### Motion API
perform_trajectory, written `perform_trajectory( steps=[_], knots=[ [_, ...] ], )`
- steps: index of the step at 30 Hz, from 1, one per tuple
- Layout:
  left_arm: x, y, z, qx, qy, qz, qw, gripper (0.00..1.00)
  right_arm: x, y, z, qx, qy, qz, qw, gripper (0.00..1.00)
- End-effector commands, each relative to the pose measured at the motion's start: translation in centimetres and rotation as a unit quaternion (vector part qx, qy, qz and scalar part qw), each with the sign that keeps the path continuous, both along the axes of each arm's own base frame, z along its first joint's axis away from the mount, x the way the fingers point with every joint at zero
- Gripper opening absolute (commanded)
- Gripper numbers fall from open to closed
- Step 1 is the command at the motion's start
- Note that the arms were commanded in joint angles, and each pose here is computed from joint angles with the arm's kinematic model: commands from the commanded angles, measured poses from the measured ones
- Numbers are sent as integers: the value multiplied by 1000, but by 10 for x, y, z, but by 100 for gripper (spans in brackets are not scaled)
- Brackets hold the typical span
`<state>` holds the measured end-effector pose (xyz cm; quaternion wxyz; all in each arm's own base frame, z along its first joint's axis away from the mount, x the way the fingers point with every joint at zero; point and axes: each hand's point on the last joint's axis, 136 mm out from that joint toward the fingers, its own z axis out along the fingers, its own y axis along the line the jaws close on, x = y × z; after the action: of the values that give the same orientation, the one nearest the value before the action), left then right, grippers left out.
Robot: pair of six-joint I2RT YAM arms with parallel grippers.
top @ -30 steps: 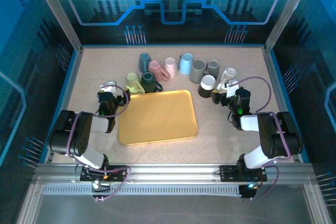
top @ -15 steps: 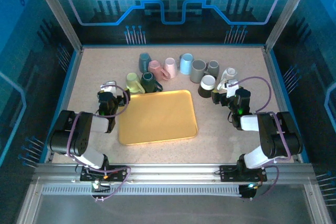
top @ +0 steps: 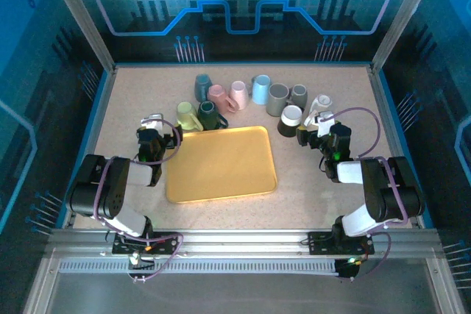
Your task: Turn the mug right side up
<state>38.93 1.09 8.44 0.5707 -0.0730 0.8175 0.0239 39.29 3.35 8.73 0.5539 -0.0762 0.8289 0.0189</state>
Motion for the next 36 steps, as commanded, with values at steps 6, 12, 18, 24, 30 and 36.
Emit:
perform_trajectory(
  steps=[6, 12, 18, 24, 30, 36],
  knots=[
    [-2, -8, 28, 9, -39, -23, 999, 99, -3, 0, 28, -10, -48, -8, 999, 100],
    [-18, -2, 66, 9, -59, 8, 998, 99, -28, 10, 74, -27, -99, -9, 995, 100],
    [-38, -33, 118, -14, -83, -25, 996, 99, -59, 44, 137, 60, -109, 17, 992, 100],
    [-73, -113, 187, -55, -75, -155, 984, 99, -115, 129, 198, 81, -81, 157, 981, 100],
    [-117, -128, 207, -86, 33, -156, 983, 99, -143, 140, 220, 44, 23, 129, 990, 100],
    [-160, -129, 197, -57, 228, -180, 955, 99, -160, 114, 204, 66, 135, 74, 986, 100]
  ],
)
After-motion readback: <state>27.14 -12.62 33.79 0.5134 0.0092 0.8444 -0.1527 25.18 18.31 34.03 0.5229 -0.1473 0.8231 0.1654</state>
